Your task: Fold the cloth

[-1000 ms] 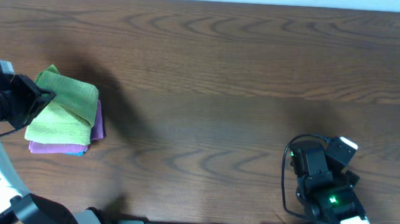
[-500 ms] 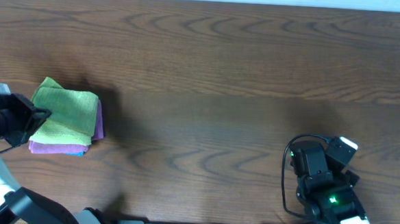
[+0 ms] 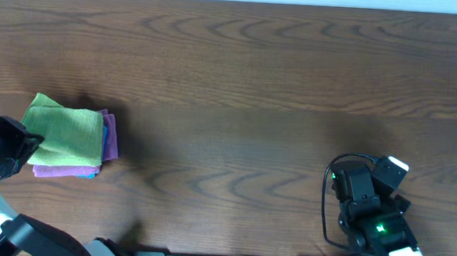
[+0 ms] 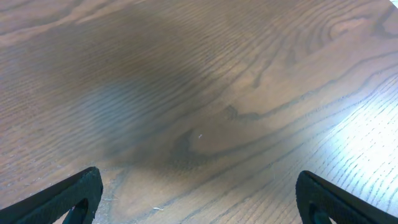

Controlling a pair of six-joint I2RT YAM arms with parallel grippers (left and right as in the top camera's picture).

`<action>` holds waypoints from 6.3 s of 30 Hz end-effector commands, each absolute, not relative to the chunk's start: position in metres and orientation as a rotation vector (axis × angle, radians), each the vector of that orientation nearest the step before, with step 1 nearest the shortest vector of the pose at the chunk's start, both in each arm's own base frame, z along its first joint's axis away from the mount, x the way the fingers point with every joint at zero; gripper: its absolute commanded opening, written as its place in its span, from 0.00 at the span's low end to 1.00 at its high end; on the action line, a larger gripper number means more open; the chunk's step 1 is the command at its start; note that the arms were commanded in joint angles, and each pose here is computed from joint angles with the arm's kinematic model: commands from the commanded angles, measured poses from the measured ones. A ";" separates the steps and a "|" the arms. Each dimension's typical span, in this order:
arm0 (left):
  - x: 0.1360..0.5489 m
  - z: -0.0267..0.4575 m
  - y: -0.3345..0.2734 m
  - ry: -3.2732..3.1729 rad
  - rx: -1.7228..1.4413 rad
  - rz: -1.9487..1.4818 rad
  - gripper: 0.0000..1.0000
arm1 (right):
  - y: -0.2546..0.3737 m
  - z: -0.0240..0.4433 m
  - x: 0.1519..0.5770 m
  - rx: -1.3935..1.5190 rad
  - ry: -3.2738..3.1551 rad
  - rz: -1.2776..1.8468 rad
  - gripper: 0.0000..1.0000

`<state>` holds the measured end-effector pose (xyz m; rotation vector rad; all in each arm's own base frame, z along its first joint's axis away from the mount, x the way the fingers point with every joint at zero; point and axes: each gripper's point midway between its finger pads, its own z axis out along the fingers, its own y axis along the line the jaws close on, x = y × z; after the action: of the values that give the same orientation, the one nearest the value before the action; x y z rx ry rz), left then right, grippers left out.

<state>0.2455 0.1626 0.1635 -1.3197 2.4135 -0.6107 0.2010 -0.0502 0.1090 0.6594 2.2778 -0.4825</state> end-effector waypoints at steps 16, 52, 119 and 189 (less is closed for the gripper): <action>0.236 0.149 0.165 2.437 -1.344 -0.569 0.18 | -0.055 0.111 0.200 0.686 2.255 -0.499 0.99; 0.234 0.181 0.175 2.435 -1.350 -0.490 0.73 | -0.055 0.111 0.200 0.686 2.255 -0.499 0.99; 0.342 0.249 -0.032 2.443 -0.443 -0.372 0.95 | -0.055 0.111 0.200 0.686 2.255 -0.499 0.99; 0.166 0.060 0.000 2.300 0.076 0.032 0.95 | -0.055 0.111 0.200 0.686 2.255 -0.499 0.99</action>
<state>0.1718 -0.0016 0.0843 0.0973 2.2329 0.0304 0.2010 -0.0502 0.1090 0.6594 2.2778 -0.4825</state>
